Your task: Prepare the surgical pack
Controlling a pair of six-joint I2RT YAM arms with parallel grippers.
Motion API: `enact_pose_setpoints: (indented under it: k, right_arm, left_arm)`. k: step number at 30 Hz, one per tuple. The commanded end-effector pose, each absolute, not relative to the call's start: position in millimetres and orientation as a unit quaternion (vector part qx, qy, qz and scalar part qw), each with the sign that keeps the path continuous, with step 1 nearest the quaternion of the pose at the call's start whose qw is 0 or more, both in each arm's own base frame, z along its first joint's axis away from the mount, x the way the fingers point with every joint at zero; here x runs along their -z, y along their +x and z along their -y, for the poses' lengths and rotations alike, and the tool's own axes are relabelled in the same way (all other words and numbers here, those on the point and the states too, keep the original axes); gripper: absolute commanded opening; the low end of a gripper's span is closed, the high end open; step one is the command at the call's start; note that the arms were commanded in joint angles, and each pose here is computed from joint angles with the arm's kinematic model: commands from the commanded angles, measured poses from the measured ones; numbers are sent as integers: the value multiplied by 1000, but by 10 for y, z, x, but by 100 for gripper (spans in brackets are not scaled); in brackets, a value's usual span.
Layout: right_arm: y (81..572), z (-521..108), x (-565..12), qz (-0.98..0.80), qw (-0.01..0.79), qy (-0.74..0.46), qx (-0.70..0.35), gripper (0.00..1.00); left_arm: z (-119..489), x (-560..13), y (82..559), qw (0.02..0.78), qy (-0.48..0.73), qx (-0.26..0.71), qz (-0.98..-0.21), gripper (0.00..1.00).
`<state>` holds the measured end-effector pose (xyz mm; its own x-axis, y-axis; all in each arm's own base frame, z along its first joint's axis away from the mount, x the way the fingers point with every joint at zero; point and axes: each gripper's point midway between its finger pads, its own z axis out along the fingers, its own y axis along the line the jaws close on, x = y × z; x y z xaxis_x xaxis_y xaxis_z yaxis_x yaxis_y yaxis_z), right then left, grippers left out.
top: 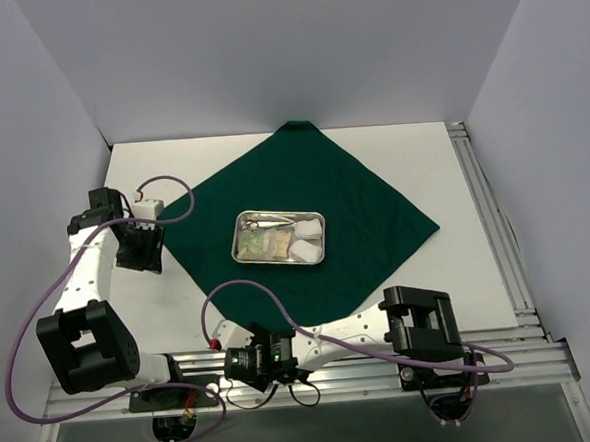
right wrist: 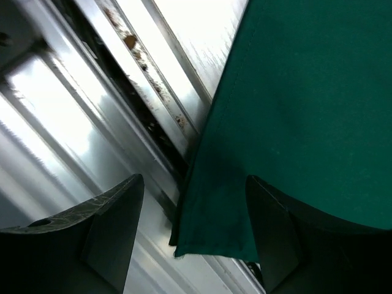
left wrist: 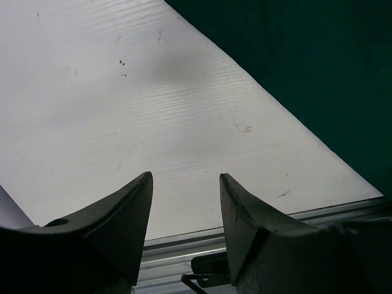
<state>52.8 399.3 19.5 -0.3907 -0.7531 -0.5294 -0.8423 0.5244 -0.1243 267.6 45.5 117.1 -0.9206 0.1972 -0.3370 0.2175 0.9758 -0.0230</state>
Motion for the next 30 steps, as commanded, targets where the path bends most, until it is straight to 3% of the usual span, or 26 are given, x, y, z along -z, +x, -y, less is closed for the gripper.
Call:
enact_pose_setpoints:
  k: [1,6,9,12,26,30]
  right_arm:
    - [653,-3801,-96,-833,281,-477,-4,63]
    - [749,-3665,-26,-836,295,-461,45,58]
    - [824,-3620,-81,-836,313,-446,66,45]
    - [851,-3573,-112,-833,319,-444,83,40]
    - [1128,-3482,-110,-820,335,-443,139,38]
    - [1235,-3481,-141,-824,340,-433,136,32]
  left_arm:
    - [-458,-1212,2616,173,108,28,-979,57]
    - [-454,-1227,2597,177,112,28,-978,57]
    - [-448,-1225,2607,179,114,28,-977,57]
    - [-438,-1232,2620,183,115,32,-976,57]
    - [-404,-1237,2674,189,124,43,-973,57]
    - [-360,-1262,2685,196,127,54,-971,57]
